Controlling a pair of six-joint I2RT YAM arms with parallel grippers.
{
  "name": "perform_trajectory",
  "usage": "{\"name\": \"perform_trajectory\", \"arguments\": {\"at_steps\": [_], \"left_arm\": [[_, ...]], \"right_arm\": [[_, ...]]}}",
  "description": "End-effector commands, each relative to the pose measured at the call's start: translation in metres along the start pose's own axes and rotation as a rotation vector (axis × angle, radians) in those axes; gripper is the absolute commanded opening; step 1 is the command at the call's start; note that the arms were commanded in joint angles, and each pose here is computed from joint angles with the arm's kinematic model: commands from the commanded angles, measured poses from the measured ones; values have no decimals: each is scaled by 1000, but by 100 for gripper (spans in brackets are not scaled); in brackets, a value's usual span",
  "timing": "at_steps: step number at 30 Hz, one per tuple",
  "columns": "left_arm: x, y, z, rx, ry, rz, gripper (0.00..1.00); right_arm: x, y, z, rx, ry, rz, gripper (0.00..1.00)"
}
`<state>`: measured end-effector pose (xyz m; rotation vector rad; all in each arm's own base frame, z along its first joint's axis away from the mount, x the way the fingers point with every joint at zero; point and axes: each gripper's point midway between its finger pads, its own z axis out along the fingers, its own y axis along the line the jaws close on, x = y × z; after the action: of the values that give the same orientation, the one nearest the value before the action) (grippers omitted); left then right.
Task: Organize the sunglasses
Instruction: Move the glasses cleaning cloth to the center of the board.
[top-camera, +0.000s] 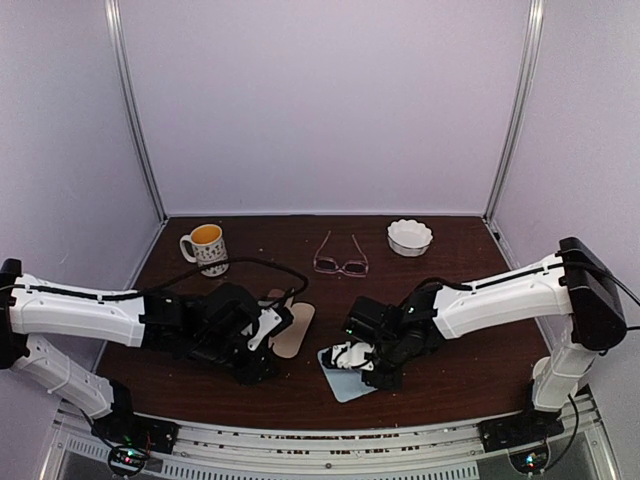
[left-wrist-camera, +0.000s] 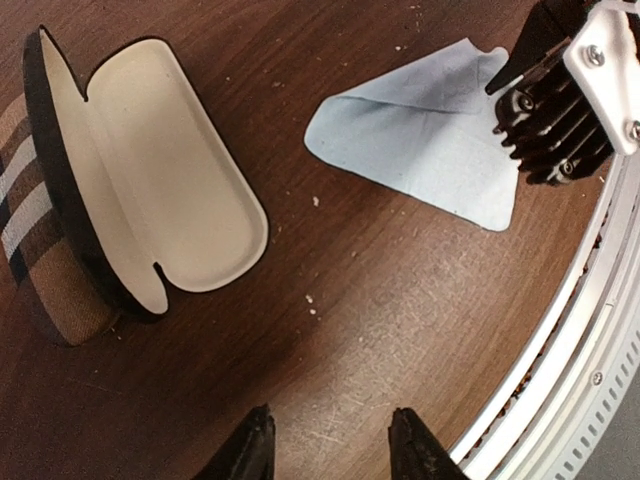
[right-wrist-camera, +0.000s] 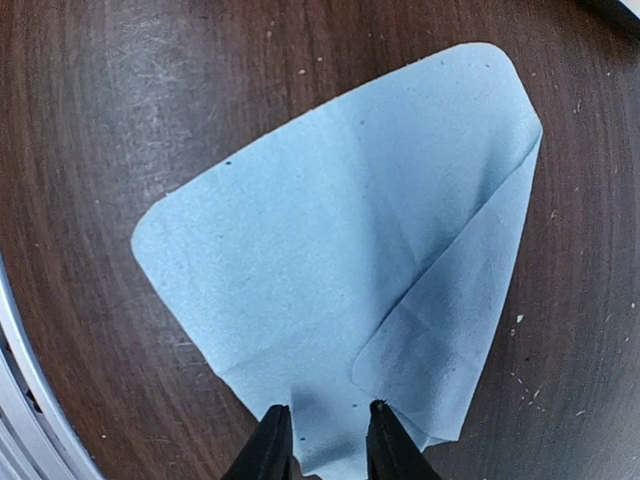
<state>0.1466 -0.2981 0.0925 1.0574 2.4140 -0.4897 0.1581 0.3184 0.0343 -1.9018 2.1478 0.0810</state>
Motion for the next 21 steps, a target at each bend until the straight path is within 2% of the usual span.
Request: {"name": "perform_trajectory", "arguments": {"at_steps": [1,8,14,18,21], "left_arm": [[-6,3,-2,2,-50,-32,42],[3,1,2,24,-35,-54,42],[8,2,3,27,-33,-70,41],[8,1,3,32,-33,-73,41],[8,0,3,34,-31,-75,41]], "right_arm": [[-12,-14,2,67,-19,-13,28],[-11,-20,12,91,-18,-6,25],[-11,-23,21,91,-16,14,18],[-9,-24,25,86,-6,26,6],[-7,-25,27,86,1,33,1]]}}
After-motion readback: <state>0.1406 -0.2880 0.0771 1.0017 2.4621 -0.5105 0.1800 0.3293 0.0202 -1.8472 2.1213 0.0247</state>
